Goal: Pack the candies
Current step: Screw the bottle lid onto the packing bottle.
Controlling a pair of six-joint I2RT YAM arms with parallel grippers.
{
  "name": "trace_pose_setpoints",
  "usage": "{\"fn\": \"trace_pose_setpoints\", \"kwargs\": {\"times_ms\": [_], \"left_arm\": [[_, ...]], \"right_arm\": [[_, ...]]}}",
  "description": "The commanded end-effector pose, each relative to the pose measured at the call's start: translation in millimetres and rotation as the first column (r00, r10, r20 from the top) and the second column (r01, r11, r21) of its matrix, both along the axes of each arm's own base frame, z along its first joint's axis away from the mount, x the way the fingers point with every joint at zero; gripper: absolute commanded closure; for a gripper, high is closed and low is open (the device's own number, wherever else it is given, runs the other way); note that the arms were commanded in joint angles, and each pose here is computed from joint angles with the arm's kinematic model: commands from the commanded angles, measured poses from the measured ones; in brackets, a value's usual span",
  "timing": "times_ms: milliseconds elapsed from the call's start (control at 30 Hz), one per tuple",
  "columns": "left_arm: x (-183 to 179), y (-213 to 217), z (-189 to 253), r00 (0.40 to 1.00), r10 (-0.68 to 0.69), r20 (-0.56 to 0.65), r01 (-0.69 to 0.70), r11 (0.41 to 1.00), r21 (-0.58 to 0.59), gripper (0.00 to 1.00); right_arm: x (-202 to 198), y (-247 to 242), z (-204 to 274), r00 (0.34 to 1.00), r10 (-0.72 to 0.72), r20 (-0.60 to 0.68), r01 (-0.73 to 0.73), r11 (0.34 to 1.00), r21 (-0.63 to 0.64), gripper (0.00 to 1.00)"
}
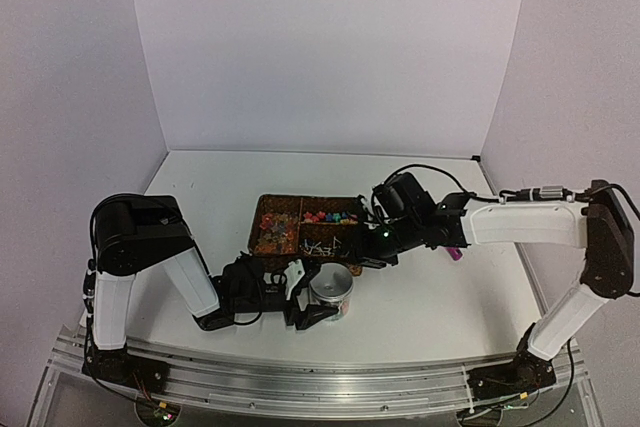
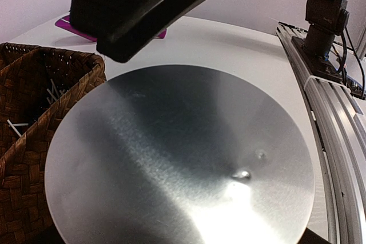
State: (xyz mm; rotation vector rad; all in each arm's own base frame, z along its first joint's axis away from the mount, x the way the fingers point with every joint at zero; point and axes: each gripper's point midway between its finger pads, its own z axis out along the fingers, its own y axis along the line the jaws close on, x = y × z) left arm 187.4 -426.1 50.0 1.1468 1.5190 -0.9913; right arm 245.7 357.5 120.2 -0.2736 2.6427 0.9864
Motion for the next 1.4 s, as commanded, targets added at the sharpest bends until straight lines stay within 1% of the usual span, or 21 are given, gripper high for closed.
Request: {"fn": "trace_pose_setpoints", "kwargs": {"times_ms": [0,200,300,467,633,700,800,967,1167,1267,1367], "left_arm": [[-3,-1,-3,1.0,-0.011,-0.004,0.011,1.0,0.017,0.29],[0,-1,-6,1.0,-0.001,-0.007,0.002,1.0,0.025,0.29],[4,-2,-8,1.0,0.022,-0.009,-0.021,0.999,0.033,0.29],[18,0,-12,0.995,0.095,-0.004,-0.095,0.994,0.05,0.29],[32,3,-15,0.984,0.177,-0.006,-0.176,0.982,0.063,0.3],[36,3,-15,0.982,0.19,-0.002,-0.189,0.98,0.061,0.3],[36,2,-15,0.98,0.197,-0.03,-0.195,0.979,0.055,0.3],[35,0,-13,0.983,0.184,-0.019,-0.183,0.982,0.047,0.29],[25,-6,-5,0.994,0.102,0.035,-0.103,0.994,0.022,0.3],[14,-7,-6,0.999,0.038,0.024,-0.039,0.999,0.021,0.31],[3,-7,-10,1.0,-0.012,0.006,0.012,1.0,0.028,0.32]], "right_arm": [[-4,13,-2,0.993,0.112,0.023,-0.112,0.994,0.004,0.74],[-13,8,-9,0.993,0.121,0.007,-0.121,0.993,-0.006,0.79],[-20,10,-12,0.992,0.128,-0.008,-0.128,0.992,-0.007,0.85],[-43,6,-23,0.992,0.119,-0.05,-0.12,0.992,-0.029,0.87],[-63,-9,-29,0.994,0.056,-0.095,-0.061,0.997,-0.045,0.88],[-68,-18,-29,0.993,0.009,-0.116,-0.014,0.999,-0.042,0.89],[-77,-29,-28,0.989,-0.042,-0.143,0.037,0.999,-0.038,0.9],[-94,-23,-28,0.985,-0.058,-0.163,0.052,0.998,-0.04,0.91],[-101,-17,-23,0.986,-0.048,-0.161,0.044,0.999,-0.03,0.9],[-94,-26,-13,0.991,-0.072,-0.115,0.069,0.997,-0.026,0.9],[-68,-29,3,0.99,-0.117,-0.075,0.117,0.993,-0.003,0.84]]}}
